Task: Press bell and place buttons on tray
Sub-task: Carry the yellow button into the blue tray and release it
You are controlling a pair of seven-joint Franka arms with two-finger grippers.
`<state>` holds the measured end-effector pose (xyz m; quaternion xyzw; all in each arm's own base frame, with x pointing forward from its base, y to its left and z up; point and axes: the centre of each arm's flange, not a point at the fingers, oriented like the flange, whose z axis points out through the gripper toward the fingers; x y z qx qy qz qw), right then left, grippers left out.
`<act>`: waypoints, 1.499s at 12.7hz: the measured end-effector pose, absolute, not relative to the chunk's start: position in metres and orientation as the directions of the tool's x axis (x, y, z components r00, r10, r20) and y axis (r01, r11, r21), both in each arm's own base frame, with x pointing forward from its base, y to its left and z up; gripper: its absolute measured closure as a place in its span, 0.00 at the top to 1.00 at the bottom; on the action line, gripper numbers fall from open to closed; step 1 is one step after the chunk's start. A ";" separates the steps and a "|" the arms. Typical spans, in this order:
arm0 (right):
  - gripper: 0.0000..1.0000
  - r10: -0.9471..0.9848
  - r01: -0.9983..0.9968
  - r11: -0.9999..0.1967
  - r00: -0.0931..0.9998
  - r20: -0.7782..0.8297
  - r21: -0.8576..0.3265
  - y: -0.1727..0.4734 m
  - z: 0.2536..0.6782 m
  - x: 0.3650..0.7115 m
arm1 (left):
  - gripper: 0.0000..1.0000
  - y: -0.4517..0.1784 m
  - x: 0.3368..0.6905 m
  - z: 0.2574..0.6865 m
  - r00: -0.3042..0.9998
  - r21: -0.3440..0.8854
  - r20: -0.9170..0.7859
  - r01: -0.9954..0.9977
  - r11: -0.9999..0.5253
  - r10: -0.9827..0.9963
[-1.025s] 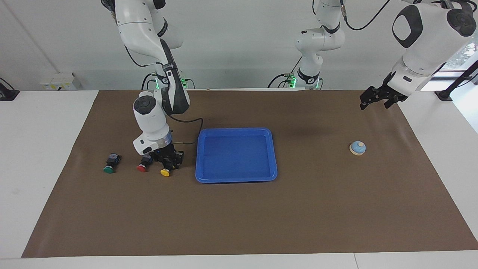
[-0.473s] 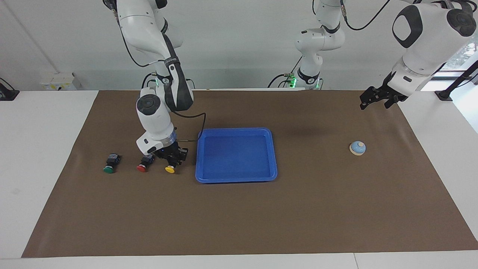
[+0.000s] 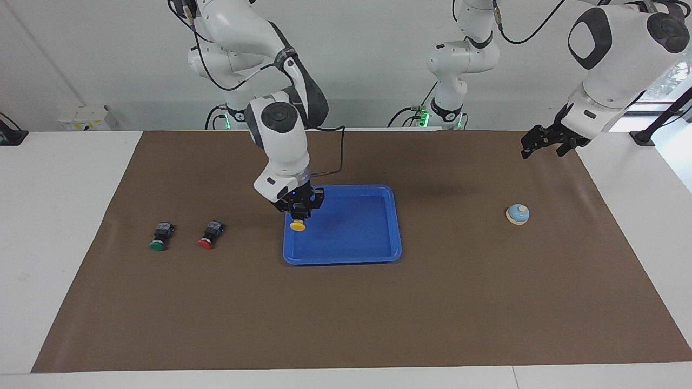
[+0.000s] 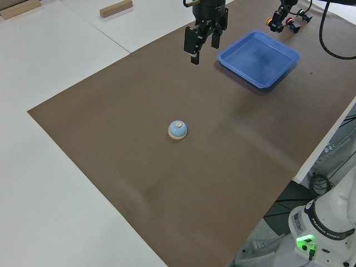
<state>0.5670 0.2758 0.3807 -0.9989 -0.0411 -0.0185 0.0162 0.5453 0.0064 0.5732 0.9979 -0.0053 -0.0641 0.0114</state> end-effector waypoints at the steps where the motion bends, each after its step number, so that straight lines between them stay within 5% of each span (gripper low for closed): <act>1: 0.42 0.093 0.095 -0.995 0.995 0.047 -0.035 0.282 0.365 0.562 | 1.00 0.006 0.545 0.573 0.992 0.024 -0.128 -0.009 -1.000 -0.012; 12: 0.42 0.005 0.006 -0.999 0.999 0.032 -0.035 0.273 0.293 0.531 | 1.00 0.006 0.545 0.573 0.992 0.024 -0.128 -0.009 -1.000 -0.012; 17: 0.99 -0.071 -0.071 -0.997 0.997 0.013 -0.021 0.259 0.321 0.541 | 1.00 0.006 0.545 0.573 0.992 0.024 -0.128 -0.009 -1.000 -0.012; 19: 1.00 -0.141 -0.141 -0.990 0.990 0.006 -0.012 0.220 0.372 0.561 | 1.00 0.006 0.545 0.573 0.992 0.024 -0.128 -0.009 -1.000 -0.012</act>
